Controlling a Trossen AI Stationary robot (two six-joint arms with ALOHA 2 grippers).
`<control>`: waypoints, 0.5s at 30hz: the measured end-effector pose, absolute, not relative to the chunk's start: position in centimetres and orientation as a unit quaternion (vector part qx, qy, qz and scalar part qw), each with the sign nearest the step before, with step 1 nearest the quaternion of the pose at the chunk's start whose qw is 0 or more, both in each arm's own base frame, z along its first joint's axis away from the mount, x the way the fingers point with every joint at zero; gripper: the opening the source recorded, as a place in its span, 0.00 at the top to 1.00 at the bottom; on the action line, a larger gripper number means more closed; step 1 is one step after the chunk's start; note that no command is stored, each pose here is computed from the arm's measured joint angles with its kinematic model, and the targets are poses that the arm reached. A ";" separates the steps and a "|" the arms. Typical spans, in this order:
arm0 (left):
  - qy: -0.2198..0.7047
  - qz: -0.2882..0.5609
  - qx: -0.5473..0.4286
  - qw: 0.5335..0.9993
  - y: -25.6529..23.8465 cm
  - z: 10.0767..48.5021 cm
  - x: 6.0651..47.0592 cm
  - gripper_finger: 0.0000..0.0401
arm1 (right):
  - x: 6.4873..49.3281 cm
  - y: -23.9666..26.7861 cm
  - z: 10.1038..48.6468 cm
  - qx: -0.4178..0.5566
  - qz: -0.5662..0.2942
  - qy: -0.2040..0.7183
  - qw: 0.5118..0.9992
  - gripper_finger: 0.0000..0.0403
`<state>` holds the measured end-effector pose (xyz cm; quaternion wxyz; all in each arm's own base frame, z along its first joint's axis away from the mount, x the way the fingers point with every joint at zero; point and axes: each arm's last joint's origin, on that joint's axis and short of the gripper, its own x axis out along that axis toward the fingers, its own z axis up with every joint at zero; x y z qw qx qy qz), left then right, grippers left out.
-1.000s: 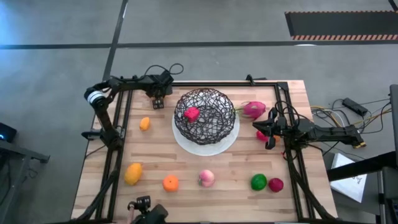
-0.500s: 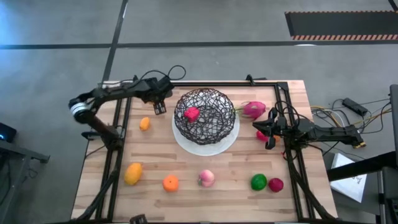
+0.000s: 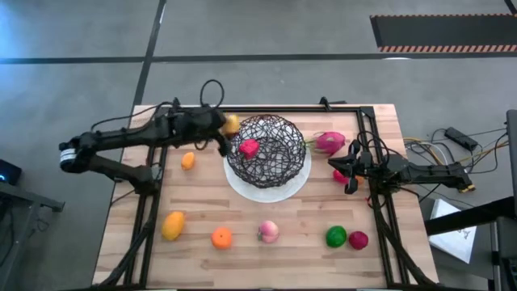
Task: Build produce basket
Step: Put the yellow mango into the wire basket
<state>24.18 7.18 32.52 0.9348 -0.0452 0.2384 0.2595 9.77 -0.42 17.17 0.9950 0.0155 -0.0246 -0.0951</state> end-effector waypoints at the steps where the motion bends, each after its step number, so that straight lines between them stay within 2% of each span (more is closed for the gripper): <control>1: 0.222 0.242 -0.046 0.943 6.7 32.5 25.0 0.44 | 9.8 -0.4 17.2 0.015 -0.095 -0.025 0.995 0.93; 6: 0.225 0.207 -0.038 0.951 5.7 30.6 29.6 0.44 | 9.8 -0.4 17.2 0.016 -0.095 -0.025 0.995 0.93; 15: 0.284 0.222 -0.031 0.932 7.2 25.4 37.7 0.44 | 9.8 -0.4 17.2 0.015 -0.095 -0.025 0.995 0.93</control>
